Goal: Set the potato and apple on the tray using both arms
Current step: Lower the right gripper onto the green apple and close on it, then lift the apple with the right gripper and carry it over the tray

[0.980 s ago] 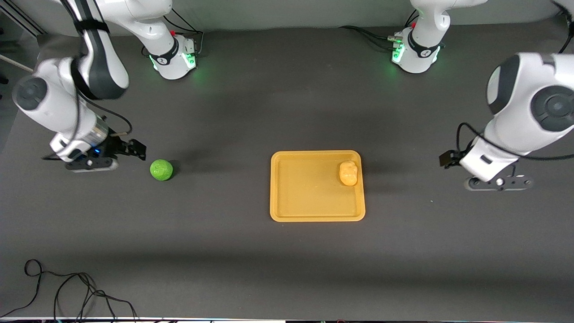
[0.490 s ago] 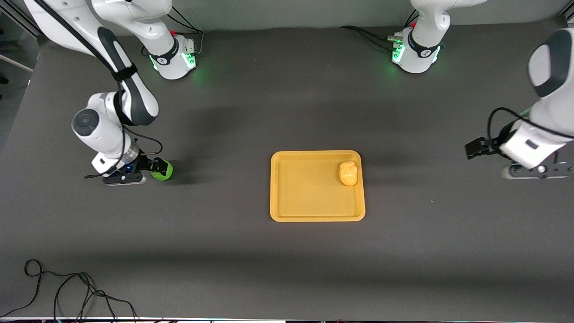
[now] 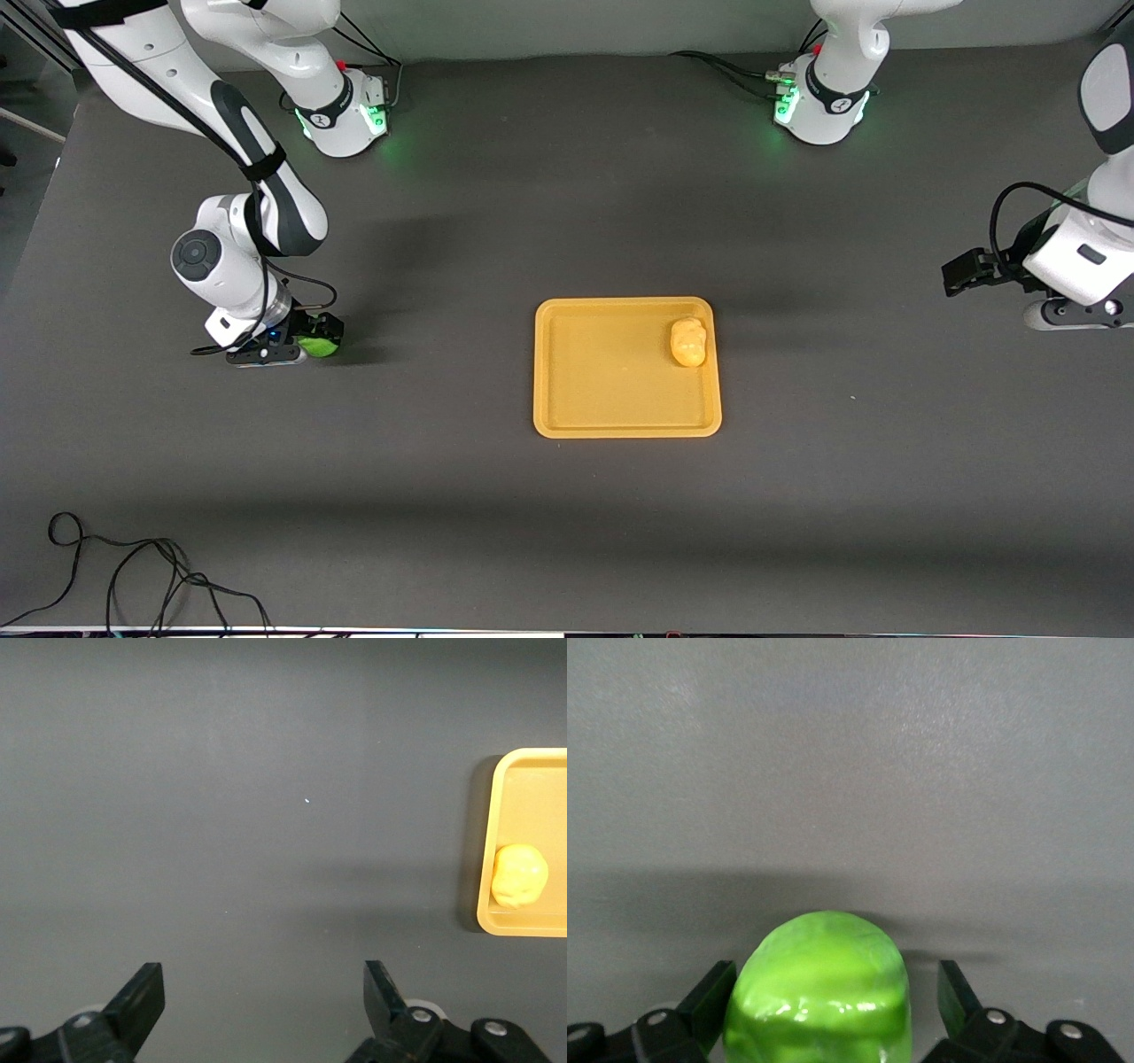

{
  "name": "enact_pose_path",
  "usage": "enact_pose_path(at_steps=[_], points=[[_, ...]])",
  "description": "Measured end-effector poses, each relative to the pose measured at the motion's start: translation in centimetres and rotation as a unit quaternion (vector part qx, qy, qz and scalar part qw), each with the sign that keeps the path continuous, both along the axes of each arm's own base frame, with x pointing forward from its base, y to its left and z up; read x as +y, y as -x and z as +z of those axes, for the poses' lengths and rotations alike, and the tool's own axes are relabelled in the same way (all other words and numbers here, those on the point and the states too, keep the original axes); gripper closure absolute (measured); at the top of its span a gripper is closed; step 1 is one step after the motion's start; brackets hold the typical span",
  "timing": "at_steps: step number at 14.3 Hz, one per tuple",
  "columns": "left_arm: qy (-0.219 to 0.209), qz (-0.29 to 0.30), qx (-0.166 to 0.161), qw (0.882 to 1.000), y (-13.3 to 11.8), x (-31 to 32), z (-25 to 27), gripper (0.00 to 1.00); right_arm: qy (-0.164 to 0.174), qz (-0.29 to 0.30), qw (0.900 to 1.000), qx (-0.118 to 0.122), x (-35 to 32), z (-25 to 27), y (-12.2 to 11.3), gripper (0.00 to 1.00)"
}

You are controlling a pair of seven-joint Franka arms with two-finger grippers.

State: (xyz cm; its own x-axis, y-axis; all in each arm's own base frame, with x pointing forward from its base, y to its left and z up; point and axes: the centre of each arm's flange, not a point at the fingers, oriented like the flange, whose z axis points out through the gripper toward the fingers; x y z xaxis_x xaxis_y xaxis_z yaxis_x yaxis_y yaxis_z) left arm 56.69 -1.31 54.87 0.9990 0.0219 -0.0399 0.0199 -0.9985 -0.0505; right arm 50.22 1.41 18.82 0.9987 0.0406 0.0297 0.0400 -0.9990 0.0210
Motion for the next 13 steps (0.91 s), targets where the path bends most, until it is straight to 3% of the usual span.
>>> enact_pose_path(at_steps=[1, 2, 3, 7, 10, 13], points=[[0.0, 0.0, 0.001, 1.0, 0.1, 0.1, 0.4, 0.0, 0.0, 0.001, 1.0, 0.002, 0.0, -0.2, 0.0, 0.07], [0.0, 0.0, 0.003, 1.0, 0.1, 0.3, 0.6, 0.0, 0.0, 0.002, 1.0, 0.001, 0.0, -0.2, 0.0, 0.2], [0.0, 0.0, 0.004, 1.0, 0.2, 0.6, 0.8, 0.0, 0.0, 0.004, 1.0, 0.0, 0.0, 0.0, -0.1, 0.24], [0.0, -0.006, 0.006, 1.0, 0.3, 1.4, 1.4, 0.0, -0.001, 0.007, 1.0, 0.001, 0.1, 3.2, -1.5, 0.24], [0.001, -0.011, 0.012, 1.0, 0.4, 1.2, 1.4, 0.0, -0.003, 0.008, 1.0, 0.01, 0.2, 11.8, -3.8, 0.24], [0.001, -0.011, 0.013, 1.0, 0.5, 1.3, 1.4, 0.0, -0.003, 0.008, 0.999, 0.04, 0.3, 24.1, -6.1, 0.24]])
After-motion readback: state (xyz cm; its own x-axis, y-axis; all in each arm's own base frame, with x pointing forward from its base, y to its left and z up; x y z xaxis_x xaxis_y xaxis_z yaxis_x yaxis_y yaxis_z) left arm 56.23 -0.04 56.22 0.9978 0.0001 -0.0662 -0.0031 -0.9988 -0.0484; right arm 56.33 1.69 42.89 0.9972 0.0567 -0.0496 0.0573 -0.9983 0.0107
